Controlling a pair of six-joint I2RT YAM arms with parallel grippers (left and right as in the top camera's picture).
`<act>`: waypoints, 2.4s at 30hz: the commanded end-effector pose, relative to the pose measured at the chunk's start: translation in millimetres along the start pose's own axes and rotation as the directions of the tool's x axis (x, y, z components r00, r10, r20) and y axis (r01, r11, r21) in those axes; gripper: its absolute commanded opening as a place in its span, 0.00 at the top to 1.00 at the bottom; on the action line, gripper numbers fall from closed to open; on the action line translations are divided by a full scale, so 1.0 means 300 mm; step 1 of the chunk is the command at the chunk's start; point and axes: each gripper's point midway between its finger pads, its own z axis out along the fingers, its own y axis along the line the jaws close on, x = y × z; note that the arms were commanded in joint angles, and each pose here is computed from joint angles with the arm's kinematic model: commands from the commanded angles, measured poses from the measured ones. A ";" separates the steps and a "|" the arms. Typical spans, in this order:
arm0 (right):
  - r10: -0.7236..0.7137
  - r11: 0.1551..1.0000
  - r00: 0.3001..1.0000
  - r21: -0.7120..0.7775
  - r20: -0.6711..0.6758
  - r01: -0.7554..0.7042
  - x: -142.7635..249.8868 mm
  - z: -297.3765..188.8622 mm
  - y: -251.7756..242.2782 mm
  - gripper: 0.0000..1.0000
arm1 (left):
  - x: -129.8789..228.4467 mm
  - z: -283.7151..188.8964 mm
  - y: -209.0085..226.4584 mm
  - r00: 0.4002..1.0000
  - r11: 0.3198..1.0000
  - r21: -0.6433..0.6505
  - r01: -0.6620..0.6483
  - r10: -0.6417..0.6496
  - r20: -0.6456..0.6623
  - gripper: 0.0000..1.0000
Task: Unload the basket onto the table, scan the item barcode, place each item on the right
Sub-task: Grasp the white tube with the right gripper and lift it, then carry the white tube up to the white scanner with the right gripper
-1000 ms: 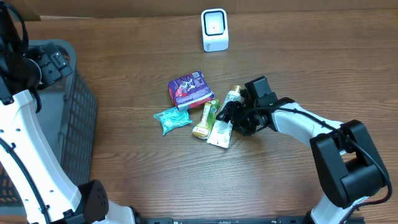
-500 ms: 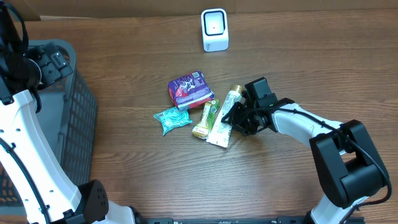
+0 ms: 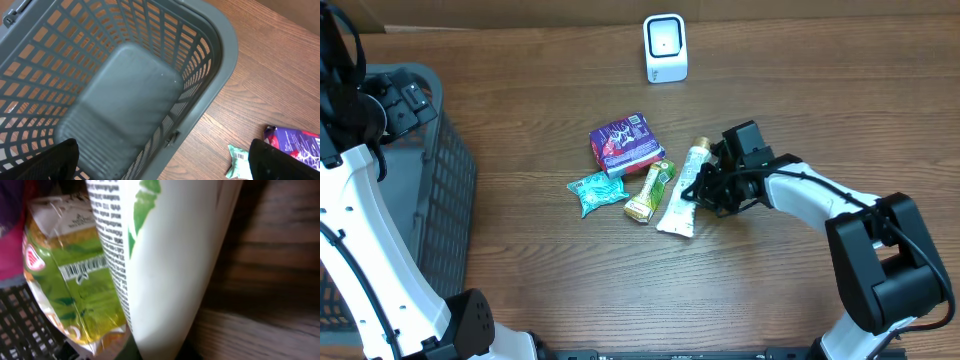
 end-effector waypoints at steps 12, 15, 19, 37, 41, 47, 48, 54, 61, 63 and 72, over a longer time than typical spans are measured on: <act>-0.185 0.983 0.983 -0.012 0.013 0.185 -0.004 -0.047 0.019 0.96 | -0.002 0.014 0.008 1.000 1.000 -0.017 -0.010 0.010 -0.007 0.01; -0.192 0.981 0.981 -0.033 0.013 0.192 -0.004 -0.048 0.033 0.96 | -0.002 0.014 0.008 1.000 1.000 -0.017 -0.010 0.010 -0.007 0.00; -0.193 0.980 0.981 -0.045 0.009 0.194 -0.001 -0.048 0.040 0.96 | -0.002 0.014 0.008 1.000 1.000 -0.017 -0.010 0.010 -0.007 0.00; -0.342 0.927 0.933 -0.124 0.112 0.355 0.037 -0.234 0.195 0.96 | -0.001 0.014 0.008 1.000 1.000 -0.017 -0.011 0.010 -0.007 0.01; -0.359 0.917 0.923 -0.130 0.138 0.377 0.055 -0.286 0.224 0.96 | -0.002 0.014 0.008 1.000 1.000 -0.017 -0.010 0.010 -0.007 0.01; -0.389 0.903 0.907 -0.125 0.163 0.410 0.082 -0.349 0.252 0.96 | -0.002 0.014 0.008 1.000 1.000 -0.017 -0.010 0.010 -0.007 0.00; -0.389 0.904 0.906 -0.122 0.165 0.411 0.084 -0.358 0.255 0.96 | -0.002 0.014 0.008 1.000 1.000 -0.017 -0.010 0.010 -0.007 0.01; -0.407 0.899 0.898 -0.103 0.165 0.426 0.098 -0.418 0.287 0.96 | -0.001 0.014 0.008 1.000 1.000 -0.017 -0.011 0.010 -0.007 0.01; -0.447 0.894 0.870 0.134 0.206 0.427 0.038 -0.594 0.312 0.96 | -0.002 0.014 0.008 1.000 1.000 -0.017 -0.010 0.010 -0.007 0.00; -0.467 0.882 0.853 0.189 0.234 0.432 0.013 -0.669 0.349 0.96 | -0.002 0.014 0.008 1.000 1.000 -0.017 -0.010 0.010 -0.007 0.00; -0.607 0.780 0.719 0.427 0.338 0.457 -0.175 -0.821 0.422 0.96 | -0.002 0.014 0.008 1.000 1.000 -0.017 -0.010 0.010 -0.007 0.00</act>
